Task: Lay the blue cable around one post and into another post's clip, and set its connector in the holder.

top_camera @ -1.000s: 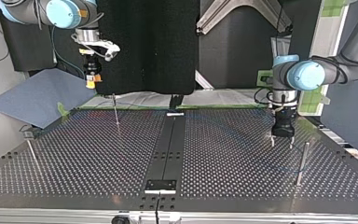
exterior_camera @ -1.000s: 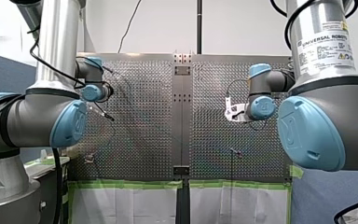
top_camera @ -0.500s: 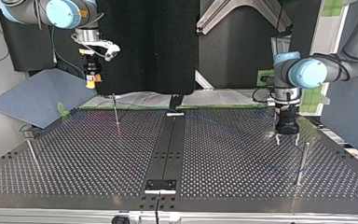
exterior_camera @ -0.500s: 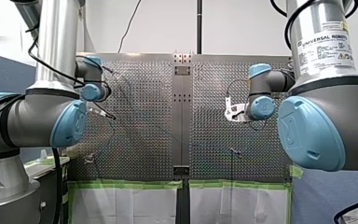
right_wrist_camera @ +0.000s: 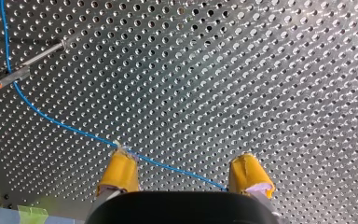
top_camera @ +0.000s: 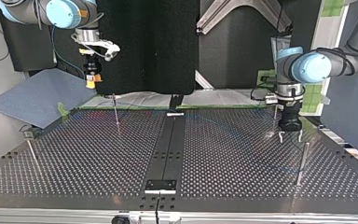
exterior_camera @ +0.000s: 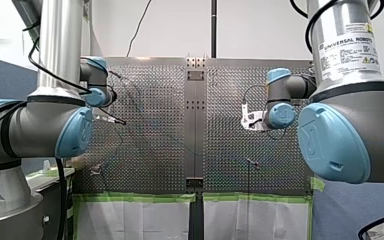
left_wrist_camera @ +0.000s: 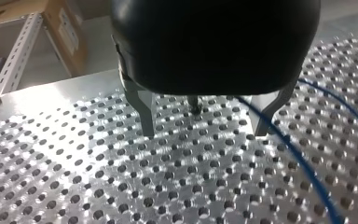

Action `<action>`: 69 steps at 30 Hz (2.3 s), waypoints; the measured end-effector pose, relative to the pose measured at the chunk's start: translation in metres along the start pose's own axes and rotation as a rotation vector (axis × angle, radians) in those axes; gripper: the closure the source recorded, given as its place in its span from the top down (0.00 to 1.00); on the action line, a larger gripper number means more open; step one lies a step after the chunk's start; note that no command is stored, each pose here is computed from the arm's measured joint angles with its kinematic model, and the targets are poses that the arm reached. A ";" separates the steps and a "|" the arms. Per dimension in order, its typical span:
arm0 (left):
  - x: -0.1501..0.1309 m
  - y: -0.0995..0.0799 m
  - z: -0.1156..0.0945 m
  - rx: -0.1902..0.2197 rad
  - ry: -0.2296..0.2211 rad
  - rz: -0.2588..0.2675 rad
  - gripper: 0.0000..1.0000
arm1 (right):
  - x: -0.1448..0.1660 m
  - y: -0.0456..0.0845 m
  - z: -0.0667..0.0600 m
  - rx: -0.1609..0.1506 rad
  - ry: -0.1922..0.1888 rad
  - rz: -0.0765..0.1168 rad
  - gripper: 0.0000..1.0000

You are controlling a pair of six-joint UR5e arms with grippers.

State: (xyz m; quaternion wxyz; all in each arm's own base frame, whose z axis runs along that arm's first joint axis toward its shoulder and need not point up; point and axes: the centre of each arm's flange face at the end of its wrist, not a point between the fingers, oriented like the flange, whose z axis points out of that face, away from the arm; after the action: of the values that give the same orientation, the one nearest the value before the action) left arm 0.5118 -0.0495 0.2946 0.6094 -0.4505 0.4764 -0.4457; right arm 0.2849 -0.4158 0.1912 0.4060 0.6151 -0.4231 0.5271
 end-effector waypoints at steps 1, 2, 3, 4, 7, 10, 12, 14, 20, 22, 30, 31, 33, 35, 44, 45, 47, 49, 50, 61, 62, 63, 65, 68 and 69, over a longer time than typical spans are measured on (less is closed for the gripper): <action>0.000 -0.001 -0.003 0.000 0.004 -0.008 0.99 | 0.000 0.000 0.000 0.000 0.000 0.000 0.98; -0.001 -0.001 -0.005 0.000 0.008 -0.015 0.99 | 0.000 0.000 0.000 0.000 0.000 0.000 0.98; -0.002 -0.002 -0.009 0.002 0.013 -0.025 0.99 | 0.000 0.000 0.000 0.000 0.000 0.000 0.98; -0.002 -0.003 -0.012 0.004 0.017 -0.032 0.99 | 0.000 0.000 0.000 0.000 0.000 0.000 0.98; -0.004 -0.006 -0.020 0.018 0.030 -0.049 0.99 | 0.000 0.000 0.000 0.000 -0.001 0.000 0.98; -0.005 -0.009 -0.027 0.037 0.045 -0.054 0.99 | 0.000 0.000 0.000 0.000 -0.001 0.000 0.98; -0.004 -0.011 -0.033 0.046 0.057 -0.050 0.99 | 0.000 0.000 0.000 0.000 -0.001 0.001 0.98; -0.003 -0.012 -0.039 0.050 0.070 -0.044 0.99 | 0.000 0.000 0.000 0.000 -0.001 0.001 0.98; -0.003 -0.012 -0.063 0.023 0.078 -0.009 0.99 | 0.000 0.000 0.000 0.001 -0.001 0.004 0.98; -0.007 -0.014 -0.069 0.011 0.061 0.010 0.99 | 0.000 0.000 0.000 0.001 -0.001 0.004 0.98; -0.032 -0.051 -0.066 0.036 -0.039 0.087 0.99 | 0.000 0.000 0.000 0.001 0.000 0.006 0.98; -0.035 -0.055 -0.065 0.040 -0.049 0.095 0.99 | 0.000 0.000 0.000 0.001 0.001 0.006 0.98; -0.041 -0.067 -0.064 0.051 -0.073 0.113 0.99 | 0.000 0.000 0.000 0.000 0.001 0.007 0.98; -0.045 -0.078 -0.063 0.061 -0.094 0.129 0.99 | 0.000 0.001 0.000 -0.001 0.001 0.007 0.98; -0.065 -0.136 -0.065 0.109 -0.197 0.208 0.99 | 0.001 0.002 0.001 -0.004 0.005 0.007 0.98; -0.066 -0.144 -0.066 0.117 -0.206 0.216 0.99 | 0.001 0.003 0.001 -0.004 0.005 0.008 0.98; -0.067 -0.156 -0.068 0.127 -0.220 0.229 0.99 | 0.001 0.003 0.002 -0.005 0.006 0.008 0.98; -0.068 -0.170 -0.071 0.139 -0.236 0.243 0.99 | 0.001 0.004 0.002 -0.004 0.006 0.009 0.98; -0.068 -0.175 -0.072 0.143 -0.243 0.249 0.99 | 0.001 0.004 0.002 -0.003 0.006 0.009 0.98; -0.065 -0.243 -0.092 0.182 -0.308 0.315 0.99 | 0.001 0.005 0.003 0.011 0.007 0.010 0.98; -0.063 -0.245 -0.091 0.176 -0.307 0.320 0.99 | 0.001 0.006 0.003 0.012 0.007 0.011 0.98; -0.061 -0.246 -0.090 0.167 -0.306 0.326 0.99 | 0.001 0.006 0.003 0.012 0.007 0.011 0.98; -0.057 -0.247 -0.087 0.153 -0.304 0.336 0.99 | 0.001 0.006 0.003 0.013 0.007 0.011 0.98; -0.051 -0.248 -0.082 0.126 -0.298 0.354 0.99 | 0.001 0.006 0.003 0.014 0.006 0.011 0.98; -0.048 -0.248 -0.080 0.115 -0.295 0.361 0.99 | 0.001 0.006 0.003 0.014 0.006 0.011 0.98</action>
State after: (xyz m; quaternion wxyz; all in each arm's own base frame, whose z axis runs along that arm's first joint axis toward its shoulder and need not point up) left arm 0.3979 -0.0617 0.5338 0.7670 -0.3829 0.4289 -0.2850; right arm 0.2804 -0.4204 0.1917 0.3999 0.6140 -0.4218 0.5340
